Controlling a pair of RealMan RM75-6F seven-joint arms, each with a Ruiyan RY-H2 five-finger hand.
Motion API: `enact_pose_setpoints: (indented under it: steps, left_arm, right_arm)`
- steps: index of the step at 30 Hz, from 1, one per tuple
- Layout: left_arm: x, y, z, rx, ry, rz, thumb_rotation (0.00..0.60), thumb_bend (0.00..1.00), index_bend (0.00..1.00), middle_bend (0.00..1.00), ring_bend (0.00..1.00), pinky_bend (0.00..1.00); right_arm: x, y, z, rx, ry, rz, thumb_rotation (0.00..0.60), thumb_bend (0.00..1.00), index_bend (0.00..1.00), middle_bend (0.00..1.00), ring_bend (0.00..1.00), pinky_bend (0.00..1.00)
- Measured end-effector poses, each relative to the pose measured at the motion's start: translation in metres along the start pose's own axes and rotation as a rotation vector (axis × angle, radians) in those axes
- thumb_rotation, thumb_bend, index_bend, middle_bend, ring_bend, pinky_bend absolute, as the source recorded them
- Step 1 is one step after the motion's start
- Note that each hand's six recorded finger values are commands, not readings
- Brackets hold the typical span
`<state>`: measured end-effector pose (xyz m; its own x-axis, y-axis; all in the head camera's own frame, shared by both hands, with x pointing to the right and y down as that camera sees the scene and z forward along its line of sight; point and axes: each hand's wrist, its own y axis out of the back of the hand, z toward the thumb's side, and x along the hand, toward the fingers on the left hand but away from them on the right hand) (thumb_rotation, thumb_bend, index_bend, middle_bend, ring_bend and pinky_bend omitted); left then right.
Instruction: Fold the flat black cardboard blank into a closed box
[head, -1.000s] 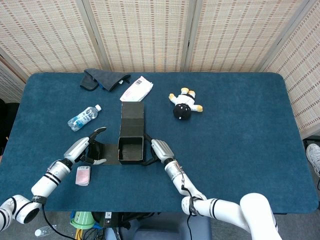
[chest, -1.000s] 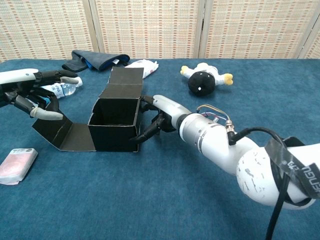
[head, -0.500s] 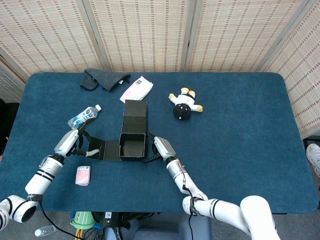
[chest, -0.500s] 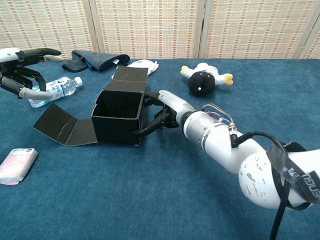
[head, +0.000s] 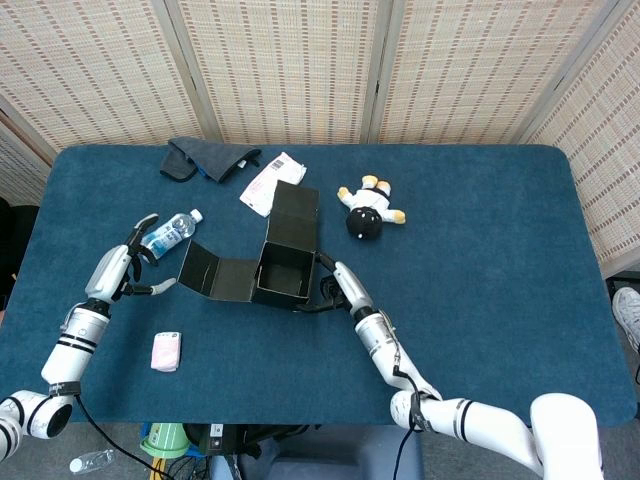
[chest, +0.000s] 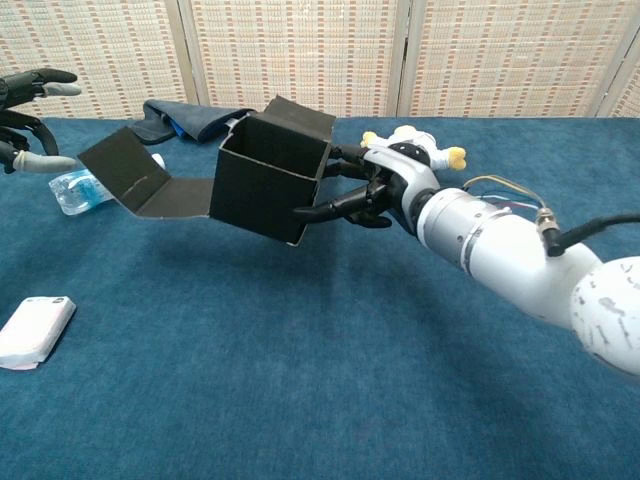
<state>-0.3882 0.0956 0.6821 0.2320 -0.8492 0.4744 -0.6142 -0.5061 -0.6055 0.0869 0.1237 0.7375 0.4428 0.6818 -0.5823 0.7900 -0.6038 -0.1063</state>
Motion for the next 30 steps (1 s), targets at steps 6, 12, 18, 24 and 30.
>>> enact_pose_setpoints:
  steps: [6, 12, 18, 24, 30]
  left_arm:
    - [0.003, -0.005, -0.009, 0.033, 0.004, 0.016, 0.6, 0.14, 0.0, 0.0, 0.48, 0.72]
    - [0.006, -0.019, 0.001, 0.0, -0.059, 0.052, 0.6, 0.14, 0.0, 0.0, 0.48, 0.72]
    - [0.011, -0.045, 0.028, -0.058, -0.18, 0.064, 0.6, 0.14, 0.0, 0.0, 0.48, 0.72]
    - [0.015, -0.057, 0.049, -0.11, -0.25, 0.073, 0.6, 0.14, 0.0, 0.0, 0.48, 0.72]
    - [0.016, -0.063, 0.057, -0.122, -0.277, 0.07, 0.6, 0.14, 0.0, 0.0, 0.49, 0.72]
  right_arm:
    - [0.004, 0.009, 0.006, -0.111, 0.001, -0.016, 0.6, 0.02, 0.3, 0.42, 0.82, 1.0]
    - [0.002, 0.004, 0.008, -0.208, -0.018, 0.001, 0.6, 0.03, 0.3, 0.43, 0.82, 1.0]
    - [-0.004, -0.008, 0.011, -0.233, -0.02, 0.008, 0.6, 0.03, 0.3, 0.43, 0.82, 1.0]
    - [-0.008, -0.016, 0.015, -0.22, -0.016, 0.015, 0.6, 0.03, 0.3, 0.43, 0.82, 1.0]
    - [-0.009, -0.022, 0.014, -0.179, -0.021, 0.038, 0.6, 0.03, 0.3, 0.43, 0.82, 1.0]
